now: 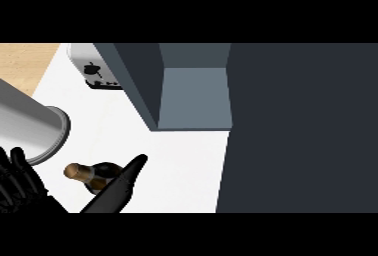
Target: Pick up the wine, place it into the cabinet and close the cabinet
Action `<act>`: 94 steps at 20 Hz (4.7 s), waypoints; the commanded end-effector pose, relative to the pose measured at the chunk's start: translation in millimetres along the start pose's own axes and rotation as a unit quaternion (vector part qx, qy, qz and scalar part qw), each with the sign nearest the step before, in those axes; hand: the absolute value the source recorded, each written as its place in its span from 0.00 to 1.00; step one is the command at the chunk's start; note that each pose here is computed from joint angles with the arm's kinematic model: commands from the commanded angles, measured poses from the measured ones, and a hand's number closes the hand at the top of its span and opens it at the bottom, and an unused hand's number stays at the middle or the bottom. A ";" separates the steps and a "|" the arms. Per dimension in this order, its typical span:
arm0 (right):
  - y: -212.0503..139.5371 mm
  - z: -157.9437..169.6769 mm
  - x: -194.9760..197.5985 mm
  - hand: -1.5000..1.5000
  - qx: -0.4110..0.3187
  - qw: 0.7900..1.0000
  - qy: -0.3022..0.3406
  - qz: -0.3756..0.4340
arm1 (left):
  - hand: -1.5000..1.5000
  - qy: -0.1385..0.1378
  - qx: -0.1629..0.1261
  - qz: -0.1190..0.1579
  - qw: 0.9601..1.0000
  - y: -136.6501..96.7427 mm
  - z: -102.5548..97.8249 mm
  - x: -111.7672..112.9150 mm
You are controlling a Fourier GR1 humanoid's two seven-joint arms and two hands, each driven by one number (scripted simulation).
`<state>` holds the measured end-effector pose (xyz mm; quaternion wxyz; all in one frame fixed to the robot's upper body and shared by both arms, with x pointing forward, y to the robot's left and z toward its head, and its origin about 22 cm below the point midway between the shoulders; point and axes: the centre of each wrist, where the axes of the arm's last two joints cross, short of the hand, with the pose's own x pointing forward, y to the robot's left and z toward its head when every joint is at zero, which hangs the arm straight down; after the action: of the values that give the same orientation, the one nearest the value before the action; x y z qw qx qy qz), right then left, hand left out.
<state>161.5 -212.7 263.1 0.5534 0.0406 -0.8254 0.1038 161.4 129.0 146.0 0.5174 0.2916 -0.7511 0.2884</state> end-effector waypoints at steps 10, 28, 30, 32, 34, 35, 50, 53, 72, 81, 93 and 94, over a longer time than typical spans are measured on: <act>-0.4 11.5 19.9 0.00 0.033 0.999 -0.029 -0.023 | 0.00 0.050 0.050 -0.014 0.997 0.7 -12.8 -36.4; 4.6 5.3 27.1 0.00 0.036 0.998 -0.029 -0.031 | 0.00 0.094 0.058 -0.054 0.992 31.5 21.5 -99.1; 7.6 23.4 30.4 0.00 0.034 0.999 -0.028 -0.027 | 0.00 0.097 0.060 -0.049 0.992 19.9 26.2 -102.5; -0.2 14.0 24.1 0.00 0.028 0.999 -0.035 -0.025 | 0.00 0.087 0.059 -0.059 0.993 10.0 31.2 -111.7; -1.5 19.9 29.3 0.00 0.034 0.999 -0.030 -0.023 | 0.00 0.107 0.060 -0.055 0.991 18.6 33.9 -106.4; 7.0 11.4 32.9 0.00 0.034 0.999 -0.023 -0.031 | 0.00 0.105 0.064 -0.069 0.990 26.9 20.9 -111.4; 10.9 8.8 32.9 0.00 0.038 0.998 -0.032 -0.030 | 0.00 0.144 0.070 -0.057 0.985 17.4 23.8 -114.6; 5.9 3.2 26.7 0.00 0.020 0.999 -0.032 -0.030 | 0.00 0.151 0.077 -0.056 0.984 19.6 22.0 -114.4; 10.8 -3.8 25.8 0.00 0.027 0.998 -0.030 -0.038 | 1.00 0.131 0.056 -0.028 0.989 6.5 11.1 -108.7; 11.9 5.8 29.9 0.00 0.042 0.998 -0.034 -0.033 | 1.00 0.035 -0.023 -0.109 0.993 11.6 22.3 -142.5; 18.9 -7.3 27.8 0.00 0.058 0.997 -0.040 -0.038 | 1.00 -0.002 -0.366 -0.001 0.931 -13.8 32.2 -95.4; 16.2 -8.4 27.0 0.00 0.052 0.998 -0.032 -0.033 | 1.00 -0.023 -0.375 0.015 0.927 -13.1 31.6 -93.5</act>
<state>164.9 -189.1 288.8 0.5262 0.0879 -0.8377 0.1171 180.3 113.0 40.5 0.5976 0.1362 -0.7893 0.0364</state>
